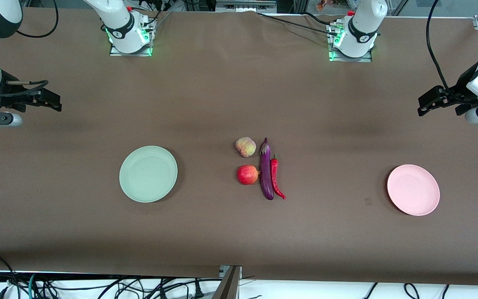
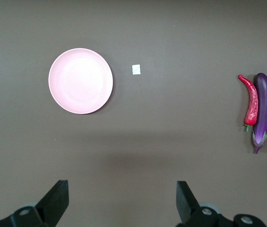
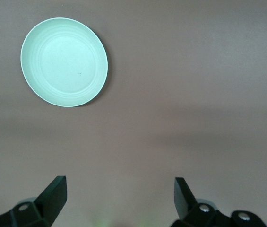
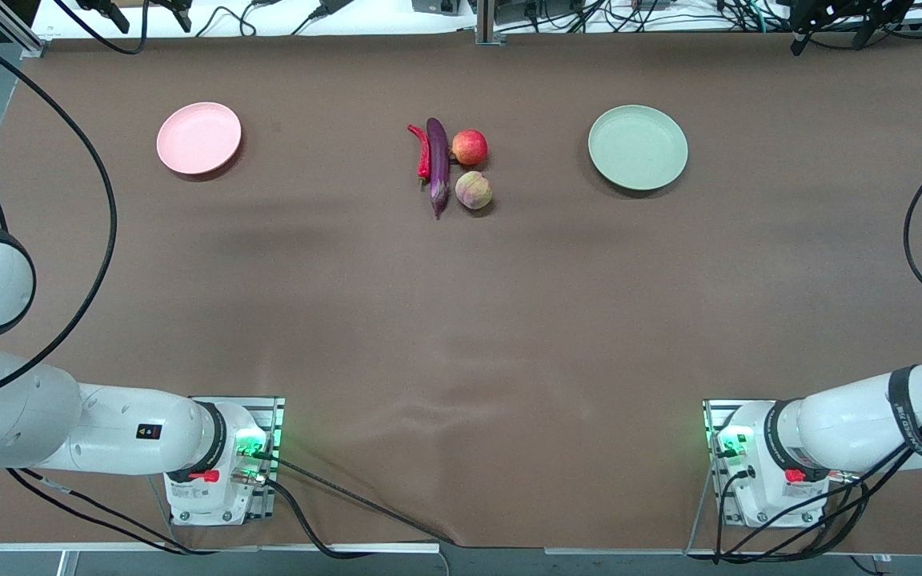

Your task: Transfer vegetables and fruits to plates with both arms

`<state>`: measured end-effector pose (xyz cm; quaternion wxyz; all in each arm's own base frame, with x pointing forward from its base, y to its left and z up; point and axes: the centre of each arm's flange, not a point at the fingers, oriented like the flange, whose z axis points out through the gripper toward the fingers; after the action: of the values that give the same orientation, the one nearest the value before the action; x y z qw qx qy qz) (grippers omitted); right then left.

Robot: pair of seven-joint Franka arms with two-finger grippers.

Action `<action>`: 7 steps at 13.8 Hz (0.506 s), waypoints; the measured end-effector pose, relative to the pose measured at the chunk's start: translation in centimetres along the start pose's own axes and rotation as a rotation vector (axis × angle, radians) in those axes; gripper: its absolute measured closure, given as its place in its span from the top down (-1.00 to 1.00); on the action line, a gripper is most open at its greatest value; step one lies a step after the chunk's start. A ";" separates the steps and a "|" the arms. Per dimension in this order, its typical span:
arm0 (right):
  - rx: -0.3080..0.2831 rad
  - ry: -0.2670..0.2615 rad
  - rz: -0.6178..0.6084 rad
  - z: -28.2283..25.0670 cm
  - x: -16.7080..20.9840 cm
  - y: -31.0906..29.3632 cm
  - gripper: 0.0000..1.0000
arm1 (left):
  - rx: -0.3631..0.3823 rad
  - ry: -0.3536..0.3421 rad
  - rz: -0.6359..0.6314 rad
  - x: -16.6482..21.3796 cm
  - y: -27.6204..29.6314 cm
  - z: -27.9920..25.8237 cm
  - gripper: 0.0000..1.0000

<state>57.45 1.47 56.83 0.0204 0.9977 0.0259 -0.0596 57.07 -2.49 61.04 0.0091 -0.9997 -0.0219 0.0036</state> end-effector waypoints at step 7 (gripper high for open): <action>0.000 0.000 0.001 0.0 0.0 0.1 1.00 | -0.011 -0.005 0.008 0.1 0.6 0.2 1.00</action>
<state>57.45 1.41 56.83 0.0204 0.9977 0.0254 -0.0596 57.16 -3.04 60.78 0.0036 -0.9998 -0.0181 0.0063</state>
